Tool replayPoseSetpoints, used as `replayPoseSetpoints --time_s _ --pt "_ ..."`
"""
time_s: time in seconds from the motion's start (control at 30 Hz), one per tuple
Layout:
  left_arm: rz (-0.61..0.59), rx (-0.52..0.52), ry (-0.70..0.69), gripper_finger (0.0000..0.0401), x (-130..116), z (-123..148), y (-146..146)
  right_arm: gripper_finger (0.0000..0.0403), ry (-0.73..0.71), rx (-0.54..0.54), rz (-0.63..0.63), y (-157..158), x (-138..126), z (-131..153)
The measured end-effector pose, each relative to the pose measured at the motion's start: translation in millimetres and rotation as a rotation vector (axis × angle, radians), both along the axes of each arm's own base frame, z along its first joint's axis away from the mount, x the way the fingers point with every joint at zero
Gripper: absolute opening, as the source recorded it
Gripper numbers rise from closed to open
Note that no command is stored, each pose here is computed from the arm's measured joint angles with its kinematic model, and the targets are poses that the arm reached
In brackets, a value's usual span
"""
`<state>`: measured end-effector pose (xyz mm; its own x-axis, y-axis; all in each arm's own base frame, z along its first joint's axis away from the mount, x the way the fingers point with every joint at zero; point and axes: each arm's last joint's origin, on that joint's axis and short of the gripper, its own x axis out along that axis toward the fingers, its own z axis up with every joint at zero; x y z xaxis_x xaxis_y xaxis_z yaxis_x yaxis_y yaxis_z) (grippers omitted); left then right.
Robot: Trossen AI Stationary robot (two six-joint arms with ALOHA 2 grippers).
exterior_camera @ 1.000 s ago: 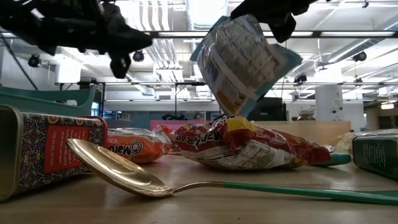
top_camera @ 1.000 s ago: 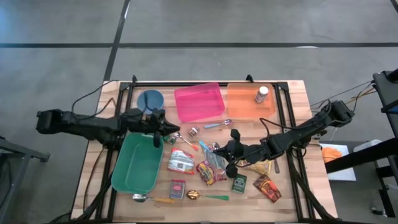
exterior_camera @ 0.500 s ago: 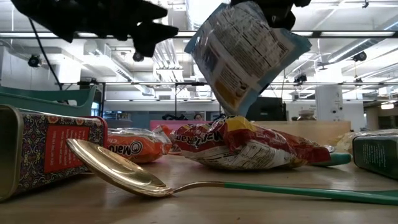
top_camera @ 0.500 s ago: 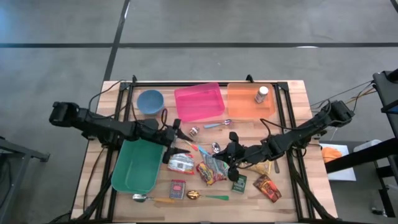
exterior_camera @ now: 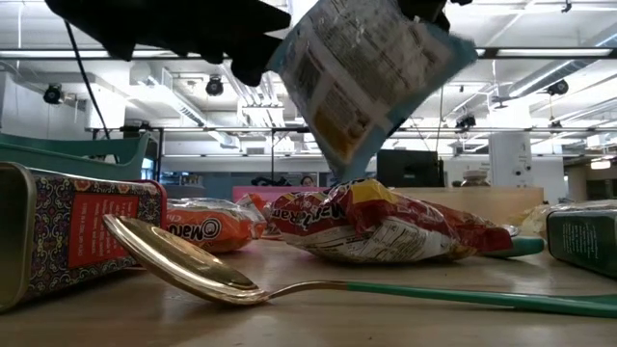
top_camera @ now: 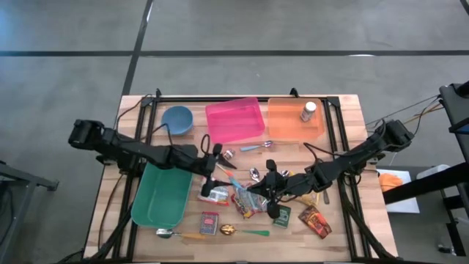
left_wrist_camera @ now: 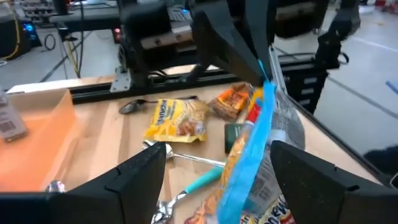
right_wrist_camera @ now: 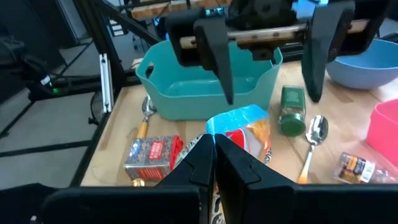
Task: Pick & Place Food Item
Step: Put the bottom blue noodle pack into the green bin
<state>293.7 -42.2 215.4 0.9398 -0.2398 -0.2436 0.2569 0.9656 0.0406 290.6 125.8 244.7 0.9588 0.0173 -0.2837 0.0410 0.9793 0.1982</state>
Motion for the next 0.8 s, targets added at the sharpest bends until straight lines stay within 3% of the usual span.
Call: replayPoseSetpoints --time_s 0.17,0.5,0.8 --pt "-0.096 0.017 0.015 0.0294 5.5 -4.0 -7.1 0.0008 -0.005 0.0 0.007 1.0 -0.1 1.5" --pt "-0.111 0.017 0.037 0.0287 6.4 -4.7 -8.1 0.0008 -0.018 0.013 0.04 2.2 0.3 3.2" --pt "-0.121 0.011 0.04 0.0196 6.2 -4.9 -8.5 0.0008 -0.026 0.006 0.05 2.9 1.6 3.6"
